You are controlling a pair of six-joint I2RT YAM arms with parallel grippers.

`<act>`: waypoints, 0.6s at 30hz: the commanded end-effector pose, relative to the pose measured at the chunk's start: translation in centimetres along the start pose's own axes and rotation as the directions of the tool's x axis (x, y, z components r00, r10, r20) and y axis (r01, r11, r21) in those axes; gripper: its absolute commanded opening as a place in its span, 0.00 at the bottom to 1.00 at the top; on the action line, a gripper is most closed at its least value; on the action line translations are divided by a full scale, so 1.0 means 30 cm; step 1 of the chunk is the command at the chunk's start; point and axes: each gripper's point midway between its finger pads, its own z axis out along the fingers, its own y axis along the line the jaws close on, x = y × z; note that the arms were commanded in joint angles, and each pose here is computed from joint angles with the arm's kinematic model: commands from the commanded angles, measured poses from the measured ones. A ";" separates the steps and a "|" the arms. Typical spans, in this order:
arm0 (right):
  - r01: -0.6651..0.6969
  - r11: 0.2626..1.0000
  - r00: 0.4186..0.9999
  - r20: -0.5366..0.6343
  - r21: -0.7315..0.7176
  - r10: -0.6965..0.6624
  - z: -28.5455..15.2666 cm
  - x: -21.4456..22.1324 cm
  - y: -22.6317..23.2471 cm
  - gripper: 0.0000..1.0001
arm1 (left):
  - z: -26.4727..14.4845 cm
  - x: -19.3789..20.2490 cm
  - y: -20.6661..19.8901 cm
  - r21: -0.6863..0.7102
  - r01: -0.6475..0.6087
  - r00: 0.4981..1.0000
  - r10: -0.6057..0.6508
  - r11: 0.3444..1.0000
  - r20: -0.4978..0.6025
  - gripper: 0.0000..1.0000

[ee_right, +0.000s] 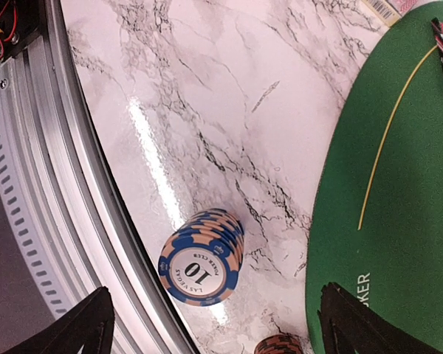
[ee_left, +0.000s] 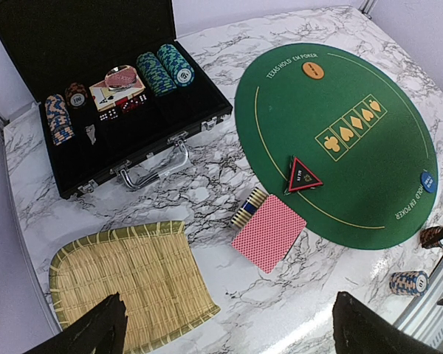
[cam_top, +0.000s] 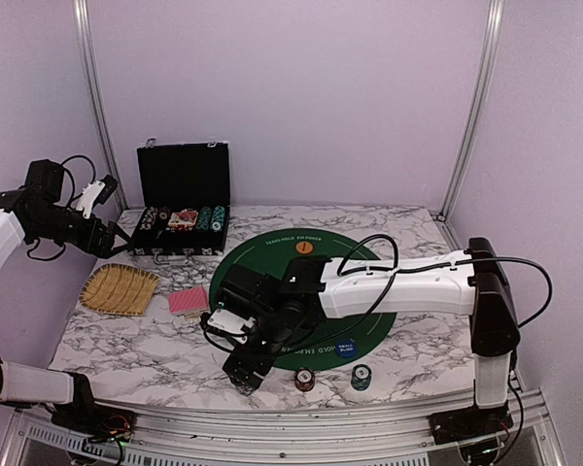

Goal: Distribute texas hold em gaming equipment

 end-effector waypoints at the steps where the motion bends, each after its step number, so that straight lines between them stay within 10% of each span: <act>1: 0.039 0.999 0.999 -0.005 -0.017 -0.039 0.015 -0.012 0.031 0.94 | -0.002 0.022 -0.014 0.018 0.013 1.000 -0.013 1.000 -0.019 0.99; 18: 0.084 0.996 0.996 -0.039 0.005 -0.084 0.099 -0.020 0.041 0.71 | -0.011 0.016 -0.006 0.001 0.002 1.000 -0.002 1.000 -0.017 0.99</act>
